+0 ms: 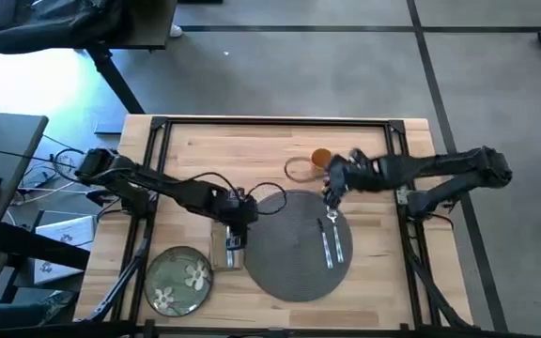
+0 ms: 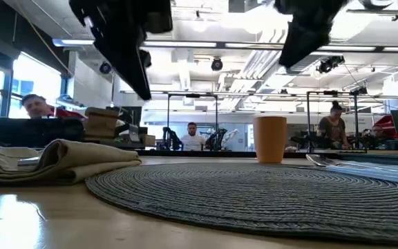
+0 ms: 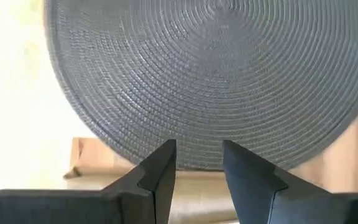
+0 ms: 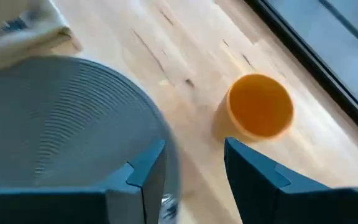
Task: Set table place
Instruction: Adjust the yellow cup
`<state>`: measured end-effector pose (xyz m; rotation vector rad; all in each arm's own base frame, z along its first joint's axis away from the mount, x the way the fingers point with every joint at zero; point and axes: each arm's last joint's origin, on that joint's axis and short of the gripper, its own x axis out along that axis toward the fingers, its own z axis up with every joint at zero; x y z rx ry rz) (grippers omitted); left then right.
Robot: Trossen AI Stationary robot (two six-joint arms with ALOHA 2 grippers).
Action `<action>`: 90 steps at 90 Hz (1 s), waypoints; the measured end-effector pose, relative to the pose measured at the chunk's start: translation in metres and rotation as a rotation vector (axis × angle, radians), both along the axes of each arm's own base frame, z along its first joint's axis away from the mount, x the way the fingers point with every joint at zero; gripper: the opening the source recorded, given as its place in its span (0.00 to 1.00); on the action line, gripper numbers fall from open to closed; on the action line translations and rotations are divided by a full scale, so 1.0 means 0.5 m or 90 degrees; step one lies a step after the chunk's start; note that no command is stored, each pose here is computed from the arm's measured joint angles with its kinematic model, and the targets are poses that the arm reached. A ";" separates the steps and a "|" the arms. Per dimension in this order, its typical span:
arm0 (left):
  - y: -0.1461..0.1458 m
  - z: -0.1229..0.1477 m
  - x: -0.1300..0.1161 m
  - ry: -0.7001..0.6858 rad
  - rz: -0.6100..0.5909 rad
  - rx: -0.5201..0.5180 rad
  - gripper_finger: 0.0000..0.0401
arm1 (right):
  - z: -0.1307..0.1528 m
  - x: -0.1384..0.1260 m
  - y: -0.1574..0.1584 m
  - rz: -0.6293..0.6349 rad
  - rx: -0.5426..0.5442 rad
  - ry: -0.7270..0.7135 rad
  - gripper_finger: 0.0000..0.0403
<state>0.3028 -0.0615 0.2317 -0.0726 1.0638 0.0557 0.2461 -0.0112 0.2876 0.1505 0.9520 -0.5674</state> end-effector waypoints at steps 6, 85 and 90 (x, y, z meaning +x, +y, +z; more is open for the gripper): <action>0.003 0.013 -0.012 -0.001 0.013 0.006 0.29 | -0.008 0.008 -0.041 0.024 0.008 0.001 0.35; 0.004 0.039 -0.036 -0.011 0.057 0.007 0.29 | -0.165 0.052 -0.205 0.174 0.073 0.209 0.25; 0.003 0.039 -0.036 -0.013 0.059 0.011 0.29 | -0.163 0.048 -0.204 0.171 0.068 0.218 0.14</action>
